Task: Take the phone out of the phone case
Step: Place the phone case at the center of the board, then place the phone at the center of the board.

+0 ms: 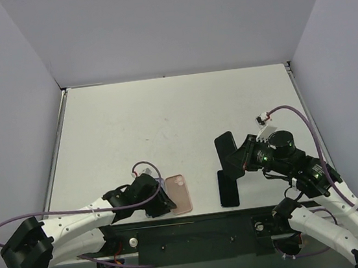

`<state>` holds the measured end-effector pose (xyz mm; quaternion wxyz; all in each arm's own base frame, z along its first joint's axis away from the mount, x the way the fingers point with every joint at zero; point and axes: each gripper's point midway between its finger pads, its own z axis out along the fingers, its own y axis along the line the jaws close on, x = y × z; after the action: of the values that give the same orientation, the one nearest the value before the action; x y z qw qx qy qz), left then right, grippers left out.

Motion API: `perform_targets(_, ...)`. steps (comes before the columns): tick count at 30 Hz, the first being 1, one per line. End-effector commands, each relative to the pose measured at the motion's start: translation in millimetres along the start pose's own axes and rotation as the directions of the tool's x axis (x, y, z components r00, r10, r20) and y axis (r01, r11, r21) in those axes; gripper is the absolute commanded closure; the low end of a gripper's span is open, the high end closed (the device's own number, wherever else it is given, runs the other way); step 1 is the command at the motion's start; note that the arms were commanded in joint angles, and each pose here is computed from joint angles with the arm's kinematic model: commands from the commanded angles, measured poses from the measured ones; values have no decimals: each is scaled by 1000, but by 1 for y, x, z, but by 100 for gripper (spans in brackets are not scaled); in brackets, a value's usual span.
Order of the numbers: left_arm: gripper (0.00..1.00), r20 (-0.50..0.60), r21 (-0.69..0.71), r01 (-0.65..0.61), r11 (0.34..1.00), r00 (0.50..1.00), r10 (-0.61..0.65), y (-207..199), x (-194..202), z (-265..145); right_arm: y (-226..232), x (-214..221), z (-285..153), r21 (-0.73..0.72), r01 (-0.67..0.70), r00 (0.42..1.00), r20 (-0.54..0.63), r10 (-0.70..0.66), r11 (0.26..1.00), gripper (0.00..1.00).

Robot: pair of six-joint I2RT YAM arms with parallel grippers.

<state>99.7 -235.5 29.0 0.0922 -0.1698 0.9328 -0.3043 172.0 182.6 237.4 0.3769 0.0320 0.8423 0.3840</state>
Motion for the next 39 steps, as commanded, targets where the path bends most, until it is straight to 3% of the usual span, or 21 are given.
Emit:
perform_targets(1, 52, 9, 26, -55, 998, 998, 55, -24, -4, -16, -45, 7, -13, 222, 53, 999, -20, -50, 974, 100)
perform_targets(6, 50, 22, 85, -125, 988, 992, 124, -51, -9, -29, -113, 38, -27, 502, 69, 994, -110, -15, 862, 100)
perform_targets(11, 50, 47, 166, -212, 963, 977, 207, -84, -14, -42, -148, 64, -28, 606, 56, 990, -139, 36, 793, 100)
perform_targets(15, 50, 97, 258, -288, 922, 957, 272, -115, -18, -56, -162, 69, -19, 627, 44, 993, -116, 38, 778, 100)
perform_targets(20, 50, 195, 429, -364, 827, 931, 309, -162, -23, -81, -172, 84, 17, 537, 32, 995, -93, 21, 843, 100)
perform_targets(24, 50, 285, 505, -419, 755, 906, 313, -190, -31, -100, -180, 85, 16, 573, 19, 996, -85, 36, 819, 100)
perform_targets(31, 49, 356, 543, -485, 686, 872, 335, -216, -36, -116, -186, 103, 21, 581, 5, 981, -160, 109, 814, 100)
perform_targets(39, 50, 378, 531, -519, 669, 852, 361, -213, -37, -122, -200, 124, 7, 646, 14, 960, -221, 169, 763, 99)
